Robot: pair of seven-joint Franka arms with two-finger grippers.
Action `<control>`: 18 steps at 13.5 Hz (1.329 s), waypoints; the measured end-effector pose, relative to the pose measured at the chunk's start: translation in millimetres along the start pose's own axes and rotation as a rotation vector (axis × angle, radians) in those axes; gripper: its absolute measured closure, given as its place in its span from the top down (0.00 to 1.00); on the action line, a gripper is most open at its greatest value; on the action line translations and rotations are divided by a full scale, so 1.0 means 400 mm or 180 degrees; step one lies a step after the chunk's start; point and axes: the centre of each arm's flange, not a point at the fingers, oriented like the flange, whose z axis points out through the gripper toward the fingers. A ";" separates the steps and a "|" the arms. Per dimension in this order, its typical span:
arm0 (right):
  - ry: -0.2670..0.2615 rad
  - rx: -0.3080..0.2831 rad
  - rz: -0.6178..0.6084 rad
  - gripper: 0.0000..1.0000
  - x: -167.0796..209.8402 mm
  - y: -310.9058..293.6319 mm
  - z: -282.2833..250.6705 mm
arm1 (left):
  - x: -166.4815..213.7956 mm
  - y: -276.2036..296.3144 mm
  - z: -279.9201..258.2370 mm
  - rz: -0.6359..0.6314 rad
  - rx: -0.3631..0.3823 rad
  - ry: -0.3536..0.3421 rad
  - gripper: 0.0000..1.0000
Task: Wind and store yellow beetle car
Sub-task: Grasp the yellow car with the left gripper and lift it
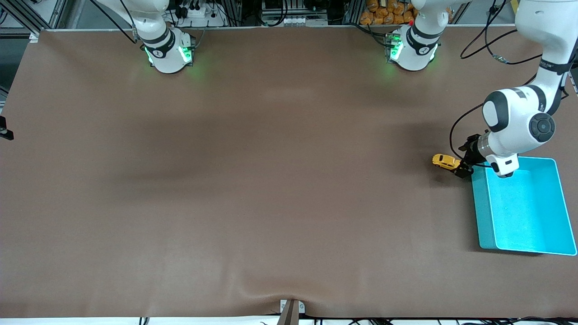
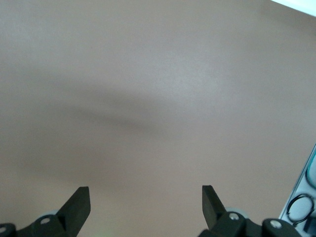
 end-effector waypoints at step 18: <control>0.0030 0.0031 0.0719 1.00 0.010 -0.160 -0.101 | -0.053 0.074 -0.006 0.0143 -0.0151 0.0049 0.45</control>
